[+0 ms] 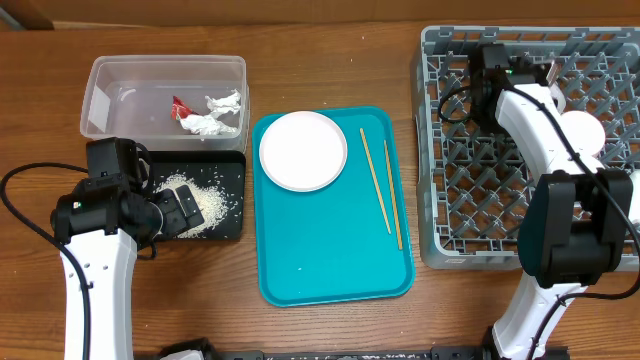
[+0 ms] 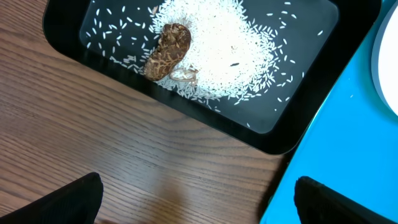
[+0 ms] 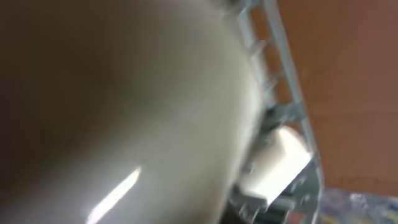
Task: Sort waste into correct bins and load items into the dishwasher
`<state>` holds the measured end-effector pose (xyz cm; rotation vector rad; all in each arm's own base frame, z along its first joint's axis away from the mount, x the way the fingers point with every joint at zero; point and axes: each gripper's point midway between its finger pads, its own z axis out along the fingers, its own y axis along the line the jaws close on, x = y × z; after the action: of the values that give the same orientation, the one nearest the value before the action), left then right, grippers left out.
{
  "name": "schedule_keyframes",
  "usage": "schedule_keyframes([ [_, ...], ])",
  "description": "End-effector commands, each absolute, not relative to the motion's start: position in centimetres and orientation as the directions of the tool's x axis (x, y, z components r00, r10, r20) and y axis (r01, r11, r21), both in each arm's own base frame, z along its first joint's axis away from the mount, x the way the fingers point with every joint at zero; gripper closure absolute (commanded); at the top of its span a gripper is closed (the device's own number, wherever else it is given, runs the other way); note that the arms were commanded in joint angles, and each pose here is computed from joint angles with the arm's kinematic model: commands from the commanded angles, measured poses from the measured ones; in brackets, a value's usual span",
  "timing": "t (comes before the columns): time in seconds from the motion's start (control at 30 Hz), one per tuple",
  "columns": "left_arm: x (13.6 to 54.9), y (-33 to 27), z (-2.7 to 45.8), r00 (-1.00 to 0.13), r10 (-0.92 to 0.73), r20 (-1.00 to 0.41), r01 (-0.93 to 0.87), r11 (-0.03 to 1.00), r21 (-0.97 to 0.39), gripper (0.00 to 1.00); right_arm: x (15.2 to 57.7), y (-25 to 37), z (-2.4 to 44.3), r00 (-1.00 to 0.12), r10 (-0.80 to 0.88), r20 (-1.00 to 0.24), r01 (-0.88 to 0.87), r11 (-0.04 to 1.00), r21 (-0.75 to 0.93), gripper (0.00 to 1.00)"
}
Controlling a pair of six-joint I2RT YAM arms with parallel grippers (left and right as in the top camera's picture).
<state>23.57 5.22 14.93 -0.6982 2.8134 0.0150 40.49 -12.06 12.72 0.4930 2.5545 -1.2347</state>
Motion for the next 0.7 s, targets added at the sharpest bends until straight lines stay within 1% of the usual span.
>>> schedule_keyframes([
  [0.0, 23.6, 5.4, 15.1, -0.858, -0.454, -0.239, -0.458, 0.888, -0.043, 0.00, 39.6, -9.1, 9.4, -0.914, 0.281, -0.293, 0.401, 0.733, -0.550, 0.96],
  [0.1, 23.6, 5.4, 15.1, -0.858, -0.454, -0.239, -0.458, 0.888, -0.043, 0.00, 38.8, -8.1, 8.8, -0.916, 0.314, -0.249, 0.400, 0.765, -0.505, 0.96],
  [0.2, 23.6, 5.4, 15.1, -0.858, -0.454, -0.239, -0.458, 0.888, -0.043, 0.00, 38.6, -7.7, 9.0, -0.917, 0.321, -0.239, 0.399, 0.779, -0.483, 0.96],
  [0.4, 23.6, 5.4, 15.1, -0.858, -0.454, -0.240, -0.458, 0.888, -0.043, 0.00, 38.7, -7.7, 12.3, -0.892, 0.322, -0.317, 0.440, 0.781, -0.443, 0.95],
  [0.53, 23.6, 5.4, 15.1, -0.858, -0.454, -0.240, -0.458, 0.888, -0.043, 0.00, 38.8, -7.7, 16.2, -0.851, 0.324, -0.413, 0.486, 0.784, -0.386, 0.80],
  [0.6, 23.6, 5.4, 15.1, -0.858, -0.454, -0.240, -0.458, 0.888, -0.043, 0.00, 38.8, -7.2, 17.9, -0.833, 0.327, -0.447, 0.494, 0.802, -0.334, 0.72],
  [0.67, 23.6, 5.4, 15.1, -0.858, -0.454, -0.240, -0.458, 0.888, -0.043, 0.00, 39.0, -5.6, 18.7, -0.832, 0.328, -0.448, 0.462, 0.856, -0.232, 0.72],
])
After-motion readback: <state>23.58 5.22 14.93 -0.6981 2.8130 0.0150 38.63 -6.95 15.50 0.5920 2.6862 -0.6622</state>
